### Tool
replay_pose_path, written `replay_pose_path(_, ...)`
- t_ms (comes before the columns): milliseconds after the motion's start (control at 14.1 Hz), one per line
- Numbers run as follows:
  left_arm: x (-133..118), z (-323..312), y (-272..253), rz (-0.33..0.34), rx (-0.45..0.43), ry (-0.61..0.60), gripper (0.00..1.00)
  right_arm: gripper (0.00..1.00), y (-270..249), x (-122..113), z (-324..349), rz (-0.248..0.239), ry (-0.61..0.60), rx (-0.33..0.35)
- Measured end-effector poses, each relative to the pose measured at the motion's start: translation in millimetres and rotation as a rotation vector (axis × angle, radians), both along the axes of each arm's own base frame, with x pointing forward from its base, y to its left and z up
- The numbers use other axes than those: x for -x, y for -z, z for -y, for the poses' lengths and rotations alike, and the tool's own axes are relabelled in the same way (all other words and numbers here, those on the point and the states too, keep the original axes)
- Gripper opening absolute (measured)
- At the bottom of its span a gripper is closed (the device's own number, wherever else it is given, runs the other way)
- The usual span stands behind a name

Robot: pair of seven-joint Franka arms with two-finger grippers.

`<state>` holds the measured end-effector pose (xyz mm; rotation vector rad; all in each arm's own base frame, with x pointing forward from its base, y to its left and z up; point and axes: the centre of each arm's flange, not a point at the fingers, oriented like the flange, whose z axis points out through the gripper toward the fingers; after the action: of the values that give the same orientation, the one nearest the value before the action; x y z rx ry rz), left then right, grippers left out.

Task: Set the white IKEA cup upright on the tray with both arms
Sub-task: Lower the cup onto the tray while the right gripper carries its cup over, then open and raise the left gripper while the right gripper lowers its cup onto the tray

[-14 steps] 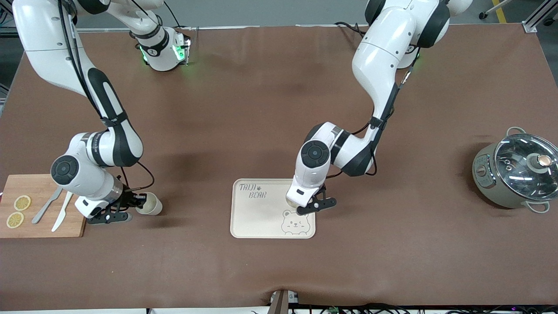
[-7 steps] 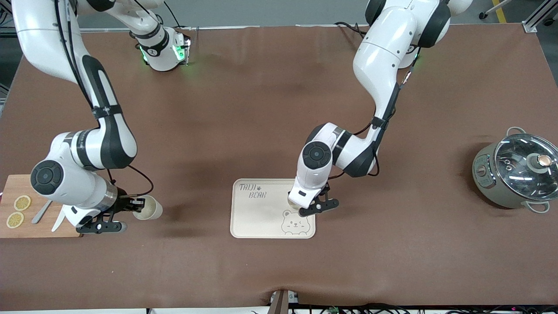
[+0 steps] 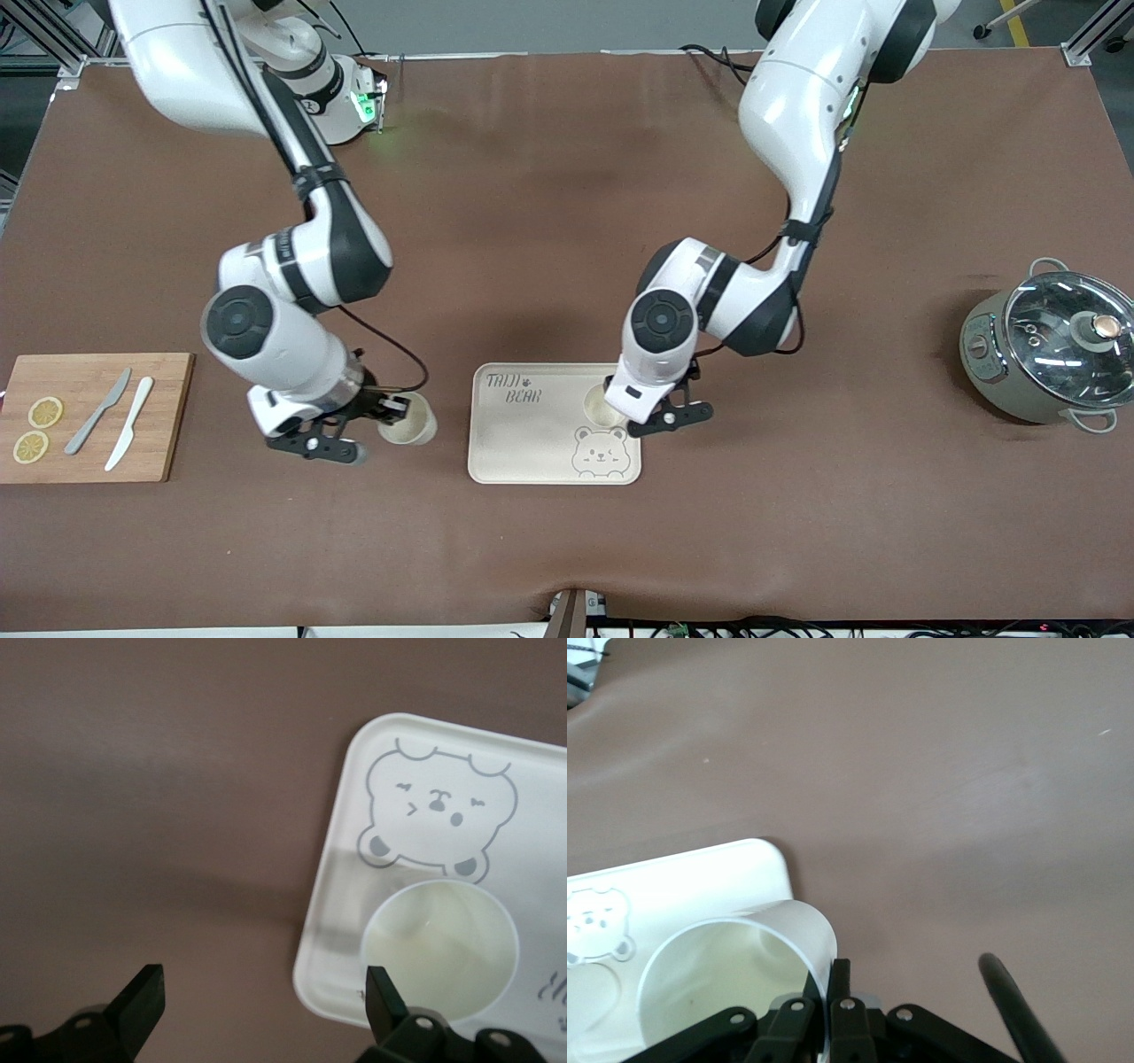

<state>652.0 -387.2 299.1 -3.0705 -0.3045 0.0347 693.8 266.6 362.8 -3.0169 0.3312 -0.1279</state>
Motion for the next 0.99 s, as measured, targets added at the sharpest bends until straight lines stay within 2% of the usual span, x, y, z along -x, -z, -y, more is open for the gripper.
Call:
replay_pose_path(213, -18.7, -48.3, -45.8, -0.015, 0.020, 0.044, 1.00, 0.04, 39.3, 0.1, -41.9, 0.027, 0.034, -0.024)
replay_pose_path(426, -45.1, -110.4, -63.9, -0.003, 0.031, 0.116, 1.00, 0.04, 81.6, 2.6, -64.3, 0.038, 0.041, -0.033)
replay_pose_path(781, -90.3, -248.1, -67.0, 0.037, 0.042, 0.200, 1.00, 0.04, 97.3, 2.4, -68.3, 0.037, 0.040, -0.032)
replay_pose_path(994, -97.8, -272.5, -76.1, 0.077, 0.044, 0.188, 1.00, 0.04, 108.5, 5.5, -77.6, 0.046, 0.029, -0.037)
